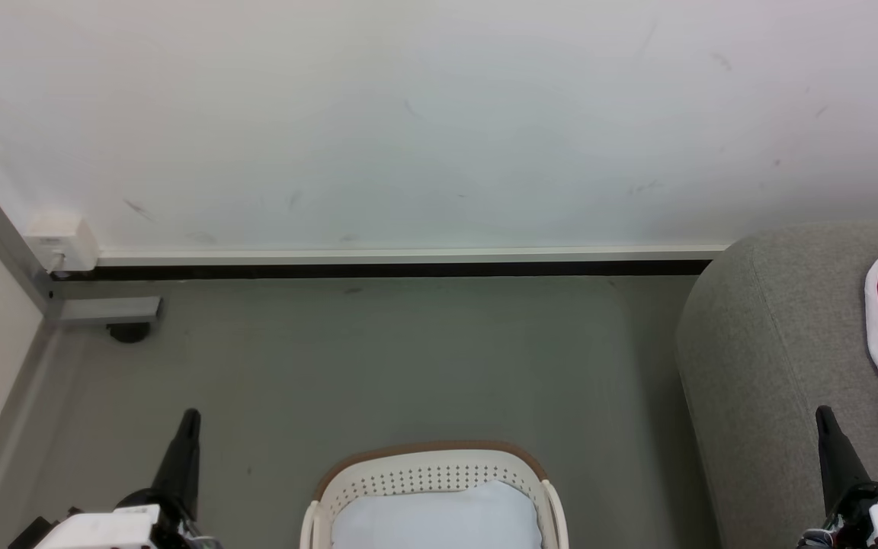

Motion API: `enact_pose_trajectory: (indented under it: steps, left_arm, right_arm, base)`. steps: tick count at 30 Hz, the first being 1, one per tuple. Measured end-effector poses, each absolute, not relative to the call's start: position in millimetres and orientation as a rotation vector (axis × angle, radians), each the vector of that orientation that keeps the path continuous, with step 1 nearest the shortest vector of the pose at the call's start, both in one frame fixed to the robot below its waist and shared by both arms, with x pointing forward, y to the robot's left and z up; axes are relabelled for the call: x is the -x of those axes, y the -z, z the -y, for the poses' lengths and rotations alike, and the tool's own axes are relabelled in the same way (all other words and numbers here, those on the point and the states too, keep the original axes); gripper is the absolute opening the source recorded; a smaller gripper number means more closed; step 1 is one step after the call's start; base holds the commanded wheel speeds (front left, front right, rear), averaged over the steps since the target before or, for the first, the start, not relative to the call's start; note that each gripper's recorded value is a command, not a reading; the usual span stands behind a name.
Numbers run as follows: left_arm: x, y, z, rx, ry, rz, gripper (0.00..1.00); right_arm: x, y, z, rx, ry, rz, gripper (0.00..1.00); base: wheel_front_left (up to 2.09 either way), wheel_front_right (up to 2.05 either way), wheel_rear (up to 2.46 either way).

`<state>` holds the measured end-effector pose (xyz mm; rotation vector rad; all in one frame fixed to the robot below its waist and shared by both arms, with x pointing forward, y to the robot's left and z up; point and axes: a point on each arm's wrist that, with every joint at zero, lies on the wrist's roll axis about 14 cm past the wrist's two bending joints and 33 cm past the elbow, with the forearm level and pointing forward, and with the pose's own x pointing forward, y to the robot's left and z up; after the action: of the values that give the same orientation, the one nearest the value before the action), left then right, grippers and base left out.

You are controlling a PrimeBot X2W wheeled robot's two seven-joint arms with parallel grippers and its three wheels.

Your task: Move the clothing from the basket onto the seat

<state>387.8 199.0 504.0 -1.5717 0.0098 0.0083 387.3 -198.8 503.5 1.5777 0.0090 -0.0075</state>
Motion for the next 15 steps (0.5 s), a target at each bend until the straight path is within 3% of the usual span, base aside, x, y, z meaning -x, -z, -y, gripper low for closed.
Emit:
enact_pose_trajectory:
  steps: [15]
  left_arm:
    - [-387.9, -504.0, -199.0, 1.572, -0.008, -0.010, 0.00]
  right_arm:
    - [-387.3, -503.5, 198.8, -1.578, 0.007, -0.009, 0.00]
  base:
    - [0.00, 0.00, 0.00]
